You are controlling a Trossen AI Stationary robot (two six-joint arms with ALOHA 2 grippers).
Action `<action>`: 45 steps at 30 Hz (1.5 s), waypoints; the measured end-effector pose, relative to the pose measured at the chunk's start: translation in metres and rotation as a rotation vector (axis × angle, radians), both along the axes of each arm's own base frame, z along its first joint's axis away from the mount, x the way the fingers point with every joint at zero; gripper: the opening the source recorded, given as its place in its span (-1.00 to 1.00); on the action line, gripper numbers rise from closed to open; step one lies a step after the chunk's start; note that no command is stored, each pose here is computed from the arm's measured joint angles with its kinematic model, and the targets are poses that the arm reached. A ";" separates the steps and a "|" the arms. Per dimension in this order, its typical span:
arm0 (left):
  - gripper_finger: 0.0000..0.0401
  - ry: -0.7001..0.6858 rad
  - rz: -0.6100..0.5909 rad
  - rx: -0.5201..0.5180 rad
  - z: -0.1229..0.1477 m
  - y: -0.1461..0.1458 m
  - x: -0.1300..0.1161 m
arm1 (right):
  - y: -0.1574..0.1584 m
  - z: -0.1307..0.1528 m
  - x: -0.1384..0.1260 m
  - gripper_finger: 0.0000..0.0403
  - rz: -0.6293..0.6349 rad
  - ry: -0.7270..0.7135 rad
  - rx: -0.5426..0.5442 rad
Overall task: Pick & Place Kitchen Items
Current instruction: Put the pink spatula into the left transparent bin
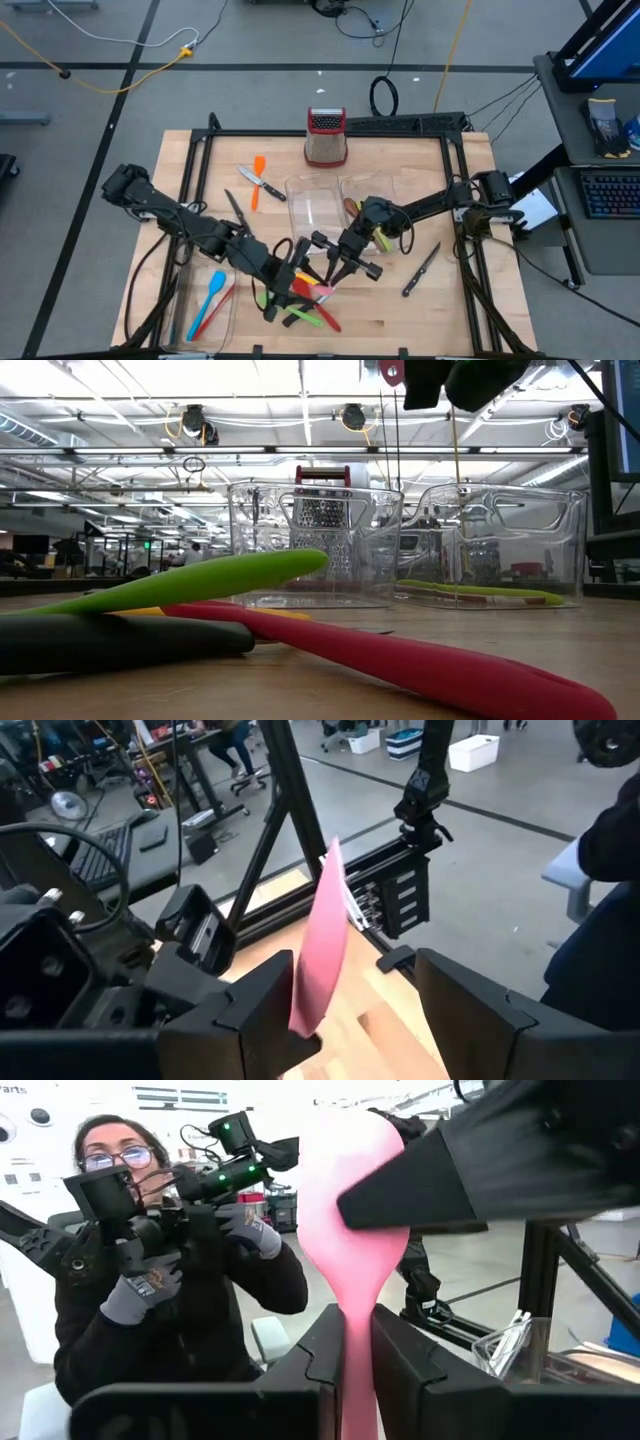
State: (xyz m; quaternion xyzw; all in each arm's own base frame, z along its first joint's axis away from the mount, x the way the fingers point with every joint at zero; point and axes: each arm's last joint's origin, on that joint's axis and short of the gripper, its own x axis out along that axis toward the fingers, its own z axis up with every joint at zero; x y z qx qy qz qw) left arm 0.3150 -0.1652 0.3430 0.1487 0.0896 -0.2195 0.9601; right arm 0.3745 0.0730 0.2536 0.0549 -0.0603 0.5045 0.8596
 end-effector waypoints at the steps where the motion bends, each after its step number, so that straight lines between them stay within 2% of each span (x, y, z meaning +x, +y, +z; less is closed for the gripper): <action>1: 0.07 -0.001 0.002 -0.005 0.000 0.001 0.000 | 0.000 0.000 0.000 -0.89 0.007 0.004 -0.002; 25: 0.04 0.011 -0.020 -0.059 0.001 0.012 0.008 | 0.001 -0.007 0.000 -0.89 0.068 0.008 -0.034; 28: -0.09 0.014 -0.053 -0.067 0.001 0.015 0.009 | 0.002 -0.007 0.000 -0.89 0.084 0.004 -0.043; 37: -0.74 0.027 -0.126 -0.132 -0.008 0.024 0.025 | -0.001 -0.007 -0.001 -0.89 0.137 -0.006 -0.054; 41: -0.91 0.030 -0.109 -0.127 -0.009 0.025 0.025 | -0.003 -0.008 -0.001 -0.89 0.151 0.002 -0.055; 45: -0.98 0.019 -0.121 -0.114 -0.008 0.025 0.026 | -0.003 -0.007 -0.001 -0.89 0.154 0.001 -0.055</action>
